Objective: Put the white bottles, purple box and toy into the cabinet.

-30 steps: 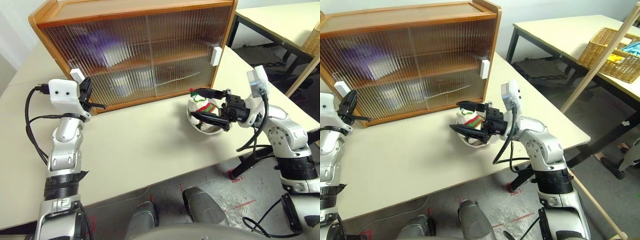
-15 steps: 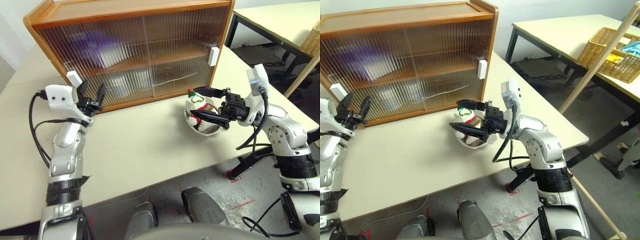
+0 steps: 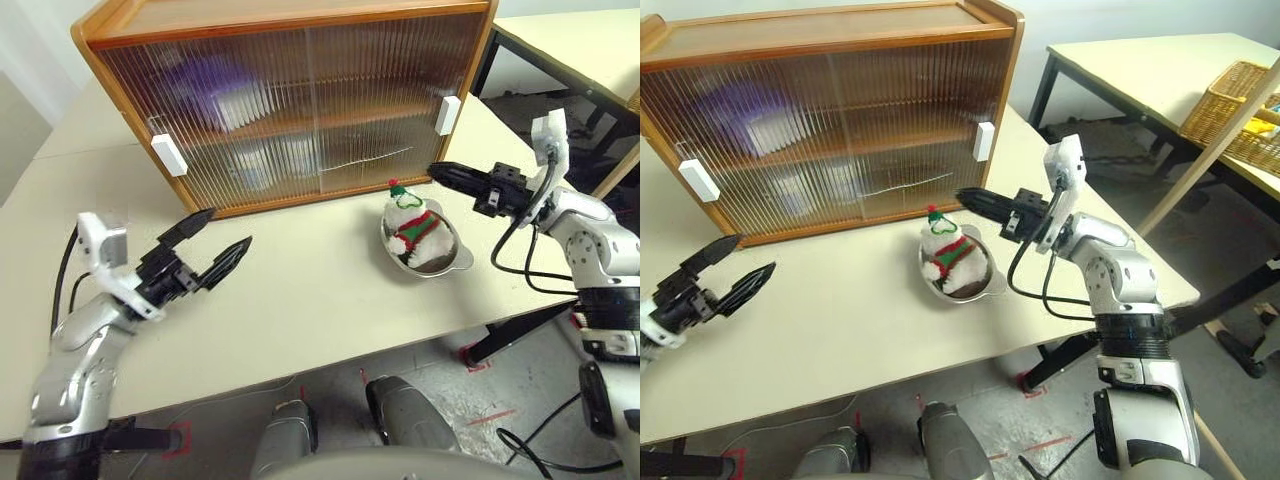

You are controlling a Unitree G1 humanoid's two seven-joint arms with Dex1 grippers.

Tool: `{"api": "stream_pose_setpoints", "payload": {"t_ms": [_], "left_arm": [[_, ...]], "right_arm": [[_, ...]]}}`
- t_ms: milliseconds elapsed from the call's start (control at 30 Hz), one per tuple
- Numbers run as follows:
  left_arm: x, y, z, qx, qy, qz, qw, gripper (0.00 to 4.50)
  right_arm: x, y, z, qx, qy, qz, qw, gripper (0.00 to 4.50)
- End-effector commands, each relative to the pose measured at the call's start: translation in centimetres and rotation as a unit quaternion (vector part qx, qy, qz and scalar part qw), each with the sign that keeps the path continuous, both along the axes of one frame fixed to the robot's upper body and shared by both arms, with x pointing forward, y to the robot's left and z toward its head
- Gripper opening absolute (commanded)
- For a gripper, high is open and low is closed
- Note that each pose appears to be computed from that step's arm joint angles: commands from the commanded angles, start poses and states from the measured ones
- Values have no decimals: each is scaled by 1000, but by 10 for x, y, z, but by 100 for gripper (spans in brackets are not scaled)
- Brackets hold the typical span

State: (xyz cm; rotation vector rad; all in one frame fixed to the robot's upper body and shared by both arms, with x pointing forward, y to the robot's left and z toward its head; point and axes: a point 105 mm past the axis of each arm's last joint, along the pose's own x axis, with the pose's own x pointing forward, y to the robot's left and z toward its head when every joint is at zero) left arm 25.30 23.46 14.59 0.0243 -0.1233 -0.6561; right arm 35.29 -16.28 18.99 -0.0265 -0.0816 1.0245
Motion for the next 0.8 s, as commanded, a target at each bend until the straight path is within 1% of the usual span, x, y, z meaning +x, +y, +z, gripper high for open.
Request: {"api": "stream_pose_setpoints", "payload": {"t_ms": [33, 233, 433, 667, 800], "left_arm": [[-12, 4, 2, -1, 8, -23, 1000, 450], [-24, 7, -6, 7, 32, -32, 999, 450], [-31, 6, -12, 19, 53, -40, 998, 450], [-22, -3, -9, 14, 38, -43, 998, 450], [-20, -4, -13, 13, 41, -45, 998, 450]], "right_arm": [[20, -18, -2, -33, -11, -65, 997, 5], [47, -29, 5, -53, -34, -141, 988, 5], [72, -45, 20, -80, -67, -220, 970, 5], [81, -58, 32, -75, -90, -275, 954, 5], [81, -52, 31, -68, -87, -266, 957, 5]]}}
